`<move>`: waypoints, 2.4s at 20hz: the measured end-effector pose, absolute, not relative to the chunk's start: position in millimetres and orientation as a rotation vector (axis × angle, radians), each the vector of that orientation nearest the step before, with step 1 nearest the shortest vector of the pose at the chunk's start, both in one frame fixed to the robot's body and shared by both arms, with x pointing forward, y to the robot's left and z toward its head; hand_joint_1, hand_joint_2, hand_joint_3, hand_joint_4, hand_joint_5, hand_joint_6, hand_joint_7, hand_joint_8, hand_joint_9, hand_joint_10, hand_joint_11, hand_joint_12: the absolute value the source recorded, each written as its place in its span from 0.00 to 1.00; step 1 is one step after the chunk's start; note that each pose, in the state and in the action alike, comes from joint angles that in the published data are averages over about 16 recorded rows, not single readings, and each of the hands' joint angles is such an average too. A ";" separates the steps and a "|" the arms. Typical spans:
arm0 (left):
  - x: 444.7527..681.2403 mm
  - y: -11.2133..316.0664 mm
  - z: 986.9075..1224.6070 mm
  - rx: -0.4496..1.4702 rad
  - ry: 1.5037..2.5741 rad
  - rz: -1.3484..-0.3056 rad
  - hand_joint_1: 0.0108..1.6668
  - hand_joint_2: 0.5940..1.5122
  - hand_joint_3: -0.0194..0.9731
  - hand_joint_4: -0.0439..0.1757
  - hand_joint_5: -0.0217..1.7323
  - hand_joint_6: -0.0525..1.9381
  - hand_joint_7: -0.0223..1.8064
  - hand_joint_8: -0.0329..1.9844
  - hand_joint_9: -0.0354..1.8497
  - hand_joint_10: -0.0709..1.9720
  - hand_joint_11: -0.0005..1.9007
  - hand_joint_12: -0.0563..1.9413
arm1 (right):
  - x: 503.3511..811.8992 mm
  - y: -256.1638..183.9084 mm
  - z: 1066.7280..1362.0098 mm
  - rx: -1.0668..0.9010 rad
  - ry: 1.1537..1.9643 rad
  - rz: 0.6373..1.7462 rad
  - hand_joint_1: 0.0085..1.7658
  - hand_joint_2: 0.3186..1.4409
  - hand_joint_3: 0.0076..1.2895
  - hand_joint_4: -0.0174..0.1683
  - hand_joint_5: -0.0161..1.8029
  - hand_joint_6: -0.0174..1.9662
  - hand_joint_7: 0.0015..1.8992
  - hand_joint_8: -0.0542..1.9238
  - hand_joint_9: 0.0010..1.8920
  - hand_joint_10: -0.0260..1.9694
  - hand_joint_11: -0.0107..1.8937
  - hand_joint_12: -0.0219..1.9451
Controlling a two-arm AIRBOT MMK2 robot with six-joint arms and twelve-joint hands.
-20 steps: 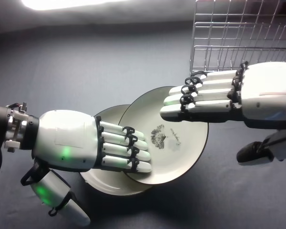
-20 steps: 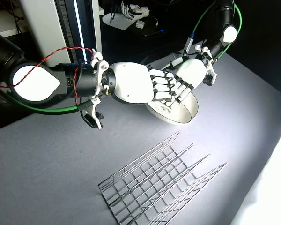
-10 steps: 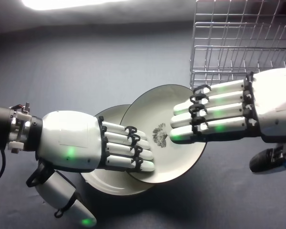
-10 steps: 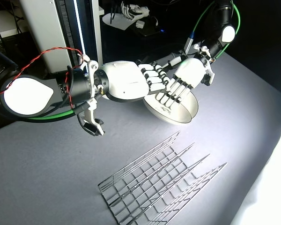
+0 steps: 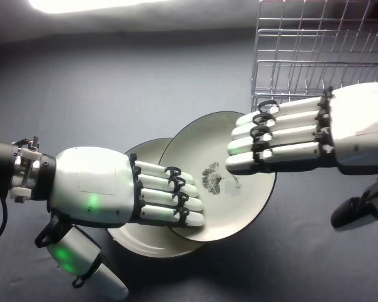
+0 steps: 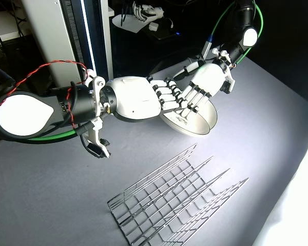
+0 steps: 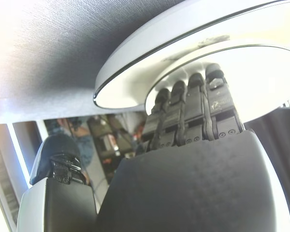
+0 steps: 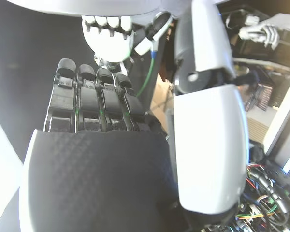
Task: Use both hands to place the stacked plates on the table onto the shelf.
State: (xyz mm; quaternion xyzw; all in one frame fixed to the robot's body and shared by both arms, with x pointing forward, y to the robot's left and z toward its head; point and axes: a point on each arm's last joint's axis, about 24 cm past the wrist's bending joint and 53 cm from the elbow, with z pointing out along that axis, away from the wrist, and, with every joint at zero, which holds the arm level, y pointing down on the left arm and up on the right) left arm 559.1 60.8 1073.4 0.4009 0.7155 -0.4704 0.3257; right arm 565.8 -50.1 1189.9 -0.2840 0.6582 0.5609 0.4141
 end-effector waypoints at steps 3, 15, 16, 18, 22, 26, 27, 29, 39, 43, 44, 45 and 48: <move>556.3 59.9 1075.3 1.055 1.868 -1.251 0.00 0.56 0.04 0.18 0.01 0.02 0.01 0.01 0.02 0.03 0.01 0.03 | 574.0 -46.7 1184.5 -0.705 1.663 1.401 0.66 0.54 0.01 0.08 0.02 0.02 0.01 0.03 0.01 0.02 0.01 0.10; 546.1 60.6 1081.4 1.071 1.846 -1.310 0.00 0.56 0.04 0.19 0.01 0.03 0.02 0.03 0.03 0.04 0.01 0.03 | 592.8 -36.3 1184.1 -0.693 1.648 1.391 0.66 0.53 0.01 0.08 0.02 0.02 0.01 0.03 0.01 0.02 0.01 0.06; 546.2 61.8 1081.6 1.073 1.846 -1.309 0.00 0.56 0.04 0.19 0.01 0.03 0.02 0.03 0.03 0.04 0.01 0.03 | 593.5 -36.9 1188.0 -0.688 1.641 1.392 0.66 0.54 0.01 0.08 0.02 0.02 0.01 0.03 0.01 0.02 0.01 0.05; 546.4 64.8 1081.8 1.078 1.846 -1.306 0.00 0.56 0.04 0.19 0.01 0.03 0.02 0.03 0.03 0.04 0.01 0.03 | 594.9 -39.5 1197.1 -0.676 1.625 1.393 0.66 0.54 0.01 0.08 0.02 0.02 0.01 0.03 0.01 0.02 0.01 0.03; 547.0 71.8 1084.6 1.106 1.838 -1.288 0.00 0.56 0.04 0.20 0.01 0.03 0.02 0.03 0.03 0.04 0.01 0.03 | 596.3 -46.9 1217.6 -0.642 1.594 1.393 0.66 0.54 0.01 0.08 0.02 0.02 0.01 0.03 0.01 0.02 0.02 0.02; 550.6 81.9 1091.9 1.148 1.818 -1.255 0.00 0.56 0.04 0.20 0.02 0.04 0.02 0.03 0.03 0.04 0.01 0.03 | 596.8 -55.7 1238.6 -0.602 1.564 1.391 0.66 0.55 0.01 0.08 0.02 0.02 0.01 0.03 0.01 0.02 0.02 0.02; 551.7 85.1 1093.3 1.161 1.813 -1.243 0.00 0.56 0.04 0.20 0.02 0.04 0.02 0.03 0.03 0.04 0.01 0.03 | 596.8 -58.1 1243.2 -0.592 1.558 1.389 0.66 0.55 0.01 0.08 0.02 0.02 0.01 0.03 0.01 0.02 0.02 0.02; 553.9 91.6 1095.2 1.190 1.807 -1.218 0.00 0.56 0.04 0.21 0.02 0.04 0.02 0.03 0.03 0.04 0.01 0.03 | 596.4 -62.4 1251.1 -0.570 1.551 1.387 0.65 0.55 0.01 0.08 0.02 0.02 0.01 0.03 0.01 0.02 0.02 0.02; 563.3 122.6 1091.0 1.298 1.820 -1.103 0.00 0.56 0.04 0.22 0.02 0.04 0.02 0.03 0.03 0.04 0.01 0.03 | 596.9 -75.2 1269.0 -0.515 1.539 1.358 0.64 0.55 0.01 0.08 0.02 0.02 0.01 0.03 0.01 0.02 0.02 0.02; 565.8 130.2 1083.0 1.316 1.843 -1.075 0.00 0.56 0.04 0.22 0.02 0.04 0.02 0.03 0.03 0.04 0.01 0.03 | 596.9 -77.0 1271.4 -0.508 1.538 1.353 0.63 0.55 0.01 0.08 0.02 0.02 0.01 0.03 0.01 0.02 0.02 0.02; 566.7 131.7 1081.3 1.317 1.848 -1.069 0.00 0.56 0.04 0.22 0.02 0.04 0.02 0.03 0.03 0.04 0.01 0.03 | 596.7 -77.1 1271.7 -0.508 1.537 1.353 0.63 0.55 0.01 0.08 0.02 0.02 0.01 0.03 0.01 0.02 0.02 0.02; 567.8 133.0 1079.7 1.317 1.853 -1.064 0.00 0.56 0.04 0.23 0.02 0.04 0.02 0.03 0.03 0.04 0.01 0.03 | 596.6 -77.2 1271.8 -0.508 1.538 1.352 0.63 0.55 0.01 0.08 0.02 0.02 0.01 0.03 0.01 0.02 0.02 0.02; 571.8 136.5 1075.7 1.317 1.865 -1.048 0.00 0.56 0.04 0.23 0.02 0.03 0.02 0.02 0.03 0.04 0.01 0.03 | 596.3 -77.3 1271.9 -0.507 1.538 1.351 0.63 0.55 0.01 0.08 0.02 0.02 0.01 0.03 0.01 0.02 0.02 0.02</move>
